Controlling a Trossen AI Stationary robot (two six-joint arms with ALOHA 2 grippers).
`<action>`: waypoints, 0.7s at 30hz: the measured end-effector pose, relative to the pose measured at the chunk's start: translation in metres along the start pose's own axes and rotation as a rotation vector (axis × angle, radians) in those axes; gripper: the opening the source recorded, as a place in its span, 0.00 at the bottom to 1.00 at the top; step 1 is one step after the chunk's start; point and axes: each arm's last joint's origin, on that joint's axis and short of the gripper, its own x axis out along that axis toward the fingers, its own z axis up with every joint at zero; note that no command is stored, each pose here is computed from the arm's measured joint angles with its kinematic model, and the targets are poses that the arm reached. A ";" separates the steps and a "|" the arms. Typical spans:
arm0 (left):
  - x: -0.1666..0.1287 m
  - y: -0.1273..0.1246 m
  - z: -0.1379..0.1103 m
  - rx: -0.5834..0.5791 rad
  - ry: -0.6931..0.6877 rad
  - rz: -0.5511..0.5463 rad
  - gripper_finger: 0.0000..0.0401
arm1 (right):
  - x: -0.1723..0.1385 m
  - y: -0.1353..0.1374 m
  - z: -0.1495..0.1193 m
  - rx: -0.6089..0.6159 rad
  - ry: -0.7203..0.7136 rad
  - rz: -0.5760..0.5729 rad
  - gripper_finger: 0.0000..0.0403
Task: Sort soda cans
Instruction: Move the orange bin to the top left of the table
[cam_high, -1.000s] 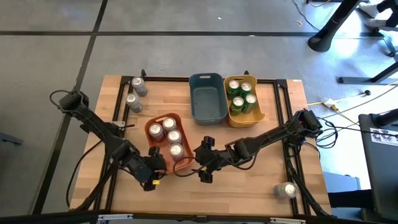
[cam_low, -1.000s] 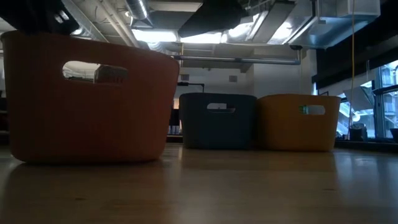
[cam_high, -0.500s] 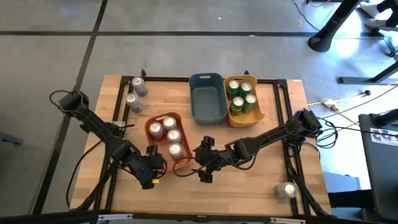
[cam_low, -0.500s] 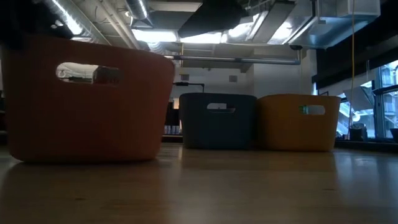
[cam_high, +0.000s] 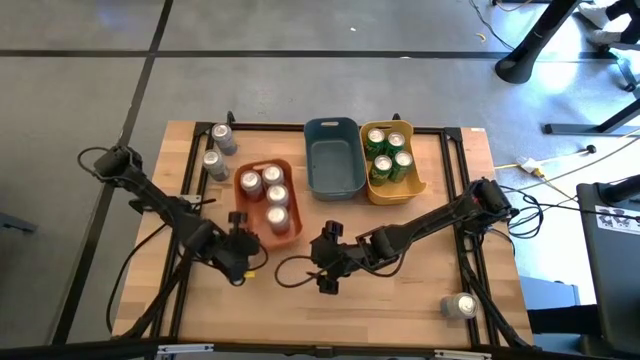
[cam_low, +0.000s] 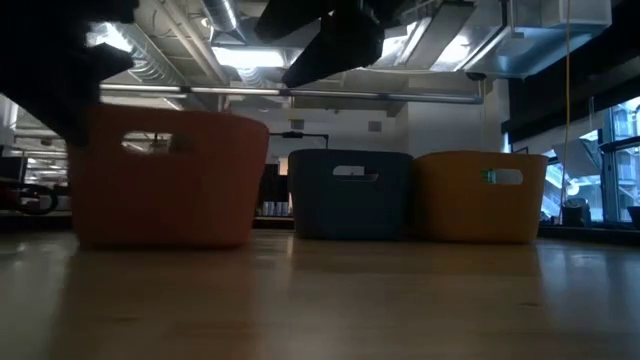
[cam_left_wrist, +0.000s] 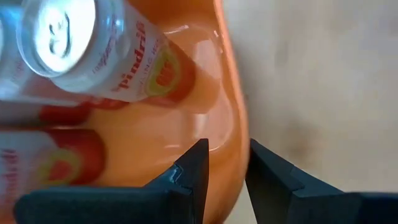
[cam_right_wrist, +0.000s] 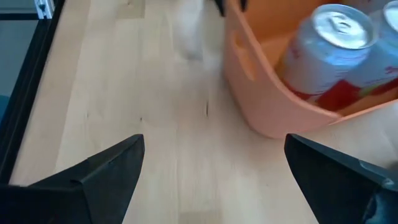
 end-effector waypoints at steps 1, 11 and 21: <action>0.001 0.003 0.000 0.030 0.003 0.034 0.22 | 0.000 0.000 0.000 -0.001 -0.002 -0.006 0.96; 0.020 0.044 0.006 0.222 0.127 0.206 0.22 | 0.003 -0.009 0.002 -0.010 0.001 -0.036 0.96; 0.050 0.085 -0.002 0.253 0.270 0.271 0.22 | 0.005 -0.016 0.004 -0.038 0.001 -0.056 0.96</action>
